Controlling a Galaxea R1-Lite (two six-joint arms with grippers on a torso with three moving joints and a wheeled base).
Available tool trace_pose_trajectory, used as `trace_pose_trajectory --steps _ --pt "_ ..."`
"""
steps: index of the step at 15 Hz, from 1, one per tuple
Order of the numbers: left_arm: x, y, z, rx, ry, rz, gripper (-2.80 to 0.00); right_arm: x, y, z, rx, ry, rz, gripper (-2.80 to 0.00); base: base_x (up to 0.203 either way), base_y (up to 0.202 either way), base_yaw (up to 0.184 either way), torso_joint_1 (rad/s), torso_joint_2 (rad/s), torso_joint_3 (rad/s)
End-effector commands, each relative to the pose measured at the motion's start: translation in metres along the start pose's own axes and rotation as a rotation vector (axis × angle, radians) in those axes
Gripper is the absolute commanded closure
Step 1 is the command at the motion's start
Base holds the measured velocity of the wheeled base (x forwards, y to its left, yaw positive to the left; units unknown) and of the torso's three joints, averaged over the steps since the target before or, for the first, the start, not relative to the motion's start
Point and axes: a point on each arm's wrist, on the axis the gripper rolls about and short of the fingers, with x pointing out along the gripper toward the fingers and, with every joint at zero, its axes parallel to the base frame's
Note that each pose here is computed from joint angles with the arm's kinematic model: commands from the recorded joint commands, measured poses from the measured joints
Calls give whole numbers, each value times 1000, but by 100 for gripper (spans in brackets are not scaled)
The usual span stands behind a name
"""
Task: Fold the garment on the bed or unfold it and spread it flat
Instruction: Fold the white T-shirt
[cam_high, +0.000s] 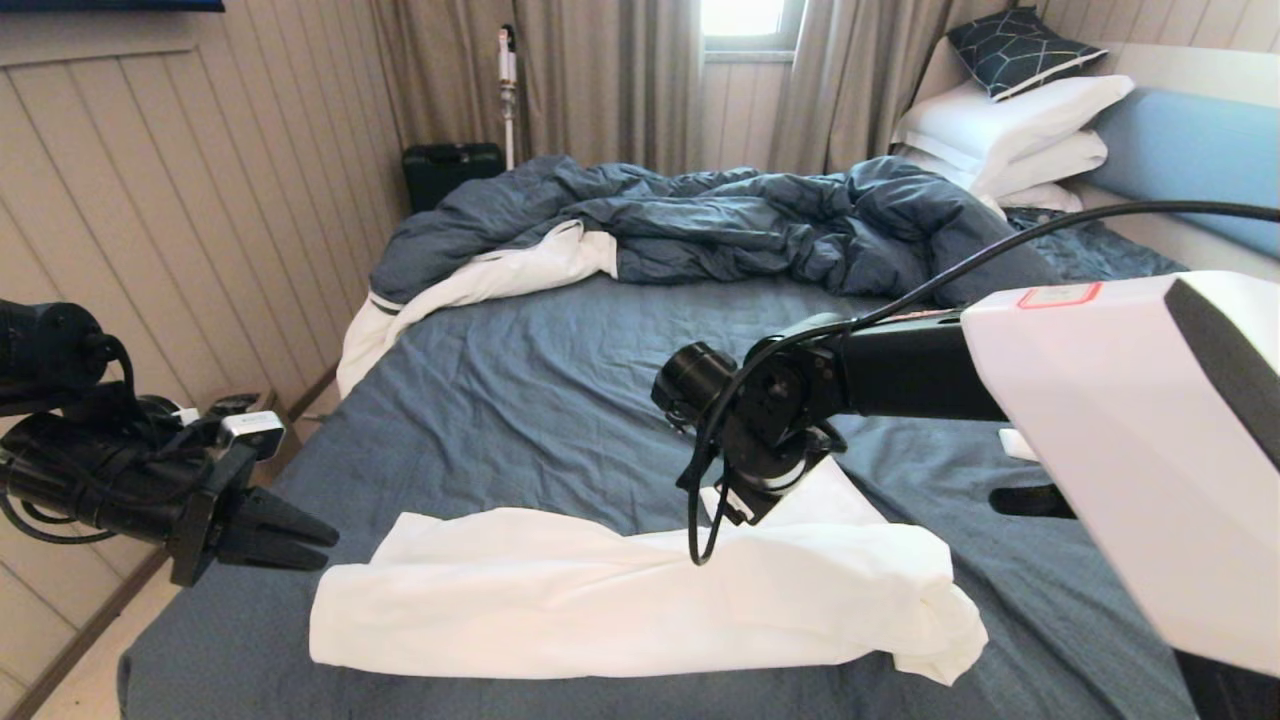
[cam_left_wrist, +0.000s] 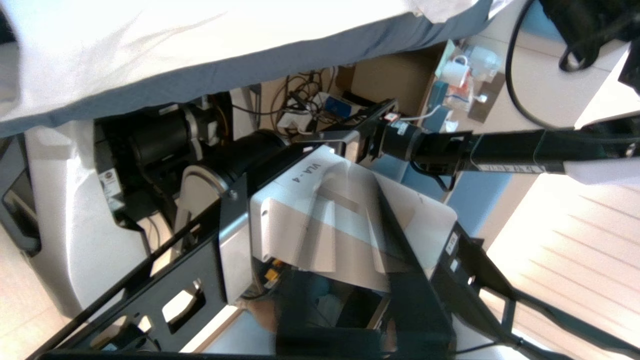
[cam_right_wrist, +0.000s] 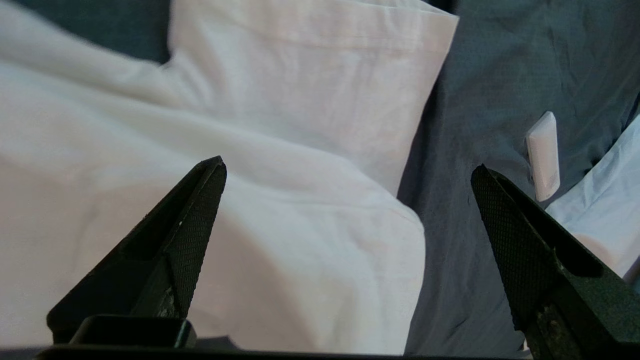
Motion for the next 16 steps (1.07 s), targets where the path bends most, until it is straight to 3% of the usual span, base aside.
trace_pose_trajectory --steps 1,5,9,16 --pt "0 0 -1 -8 3 -5 0 -18 12 -6 -40 -18 17 -280 0 0 0 0 0 0" --pt "0 0 0 -8 2 -5 0 -21 48 -43 -135 64 33 -280 0 0 0 0 0 0" --pt "0 1 0 -9 3 -6 0 -22 47 -84 -180 144 26 -280 0 0 0 0 0 0" --pt "1 4 2 -17 6 -12 0 -15 46 -102 -167 138 26 -280 0 0 0 0 0 0"
